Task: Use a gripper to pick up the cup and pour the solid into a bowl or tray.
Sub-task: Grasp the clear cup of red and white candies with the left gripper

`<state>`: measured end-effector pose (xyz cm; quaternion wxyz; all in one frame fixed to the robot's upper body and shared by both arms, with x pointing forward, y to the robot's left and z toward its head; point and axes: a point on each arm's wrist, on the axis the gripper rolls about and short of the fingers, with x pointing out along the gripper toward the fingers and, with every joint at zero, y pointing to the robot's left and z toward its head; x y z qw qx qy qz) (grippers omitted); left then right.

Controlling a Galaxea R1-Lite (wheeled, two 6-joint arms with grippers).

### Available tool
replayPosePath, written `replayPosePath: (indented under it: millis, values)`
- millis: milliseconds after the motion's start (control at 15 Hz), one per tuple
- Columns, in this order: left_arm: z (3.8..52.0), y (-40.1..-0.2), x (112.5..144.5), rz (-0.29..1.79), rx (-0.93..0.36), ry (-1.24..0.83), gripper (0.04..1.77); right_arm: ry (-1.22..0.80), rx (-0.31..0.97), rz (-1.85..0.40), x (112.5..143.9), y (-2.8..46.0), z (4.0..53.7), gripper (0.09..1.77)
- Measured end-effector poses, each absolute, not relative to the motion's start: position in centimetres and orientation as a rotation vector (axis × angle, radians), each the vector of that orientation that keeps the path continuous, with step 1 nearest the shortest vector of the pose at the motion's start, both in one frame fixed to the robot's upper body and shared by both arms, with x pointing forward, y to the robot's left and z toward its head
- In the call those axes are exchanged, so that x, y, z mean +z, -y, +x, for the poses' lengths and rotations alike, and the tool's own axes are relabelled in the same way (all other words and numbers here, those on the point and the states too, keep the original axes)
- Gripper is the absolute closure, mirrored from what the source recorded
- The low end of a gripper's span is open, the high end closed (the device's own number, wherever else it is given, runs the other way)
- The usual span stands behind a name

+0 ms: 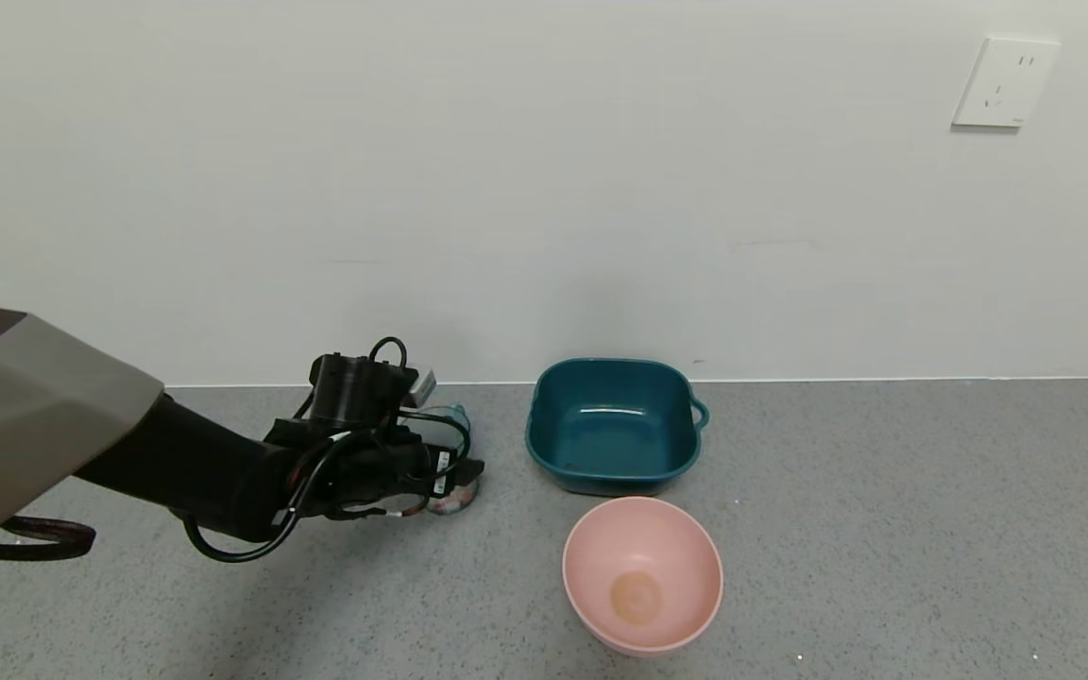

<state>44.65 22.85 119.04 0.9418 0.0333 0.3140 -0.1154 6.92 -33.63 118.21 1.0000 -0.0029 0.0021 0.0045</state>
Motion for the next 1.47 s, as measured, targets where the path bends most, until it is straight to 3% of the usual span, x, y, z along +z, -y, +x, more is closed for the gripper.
replayPosePath:
  millis: [1000, 1067, 1200, 1467]
  values:
    - [43.9, -23.0, 116.4, 0.061, -0.209, -0.514, 0.09, -0.004, 0.009, -0.005, 118.2, 33.6, 6.9, 0.15]
    - [44.0, -23.0, 116.3, 0.061, -0.206, -0.506, 0.12, -0.005, 0.009, -0.005, 118.2, 33.6, 6.9, 0.15]
    - [44.1, -23.0, 116.0, 0.066, -0.205, -0.506, 0.44, -0.004, 0.009, -0.005, 118.2, 33.6, 6.9, 0.15]
    - [44.1, -22.6, 115.4, 0.072, -0.212, -0.514, 0.50, -0.004, 0.009, -0.006, 118.2, 33.6, 6.9, 0.15]
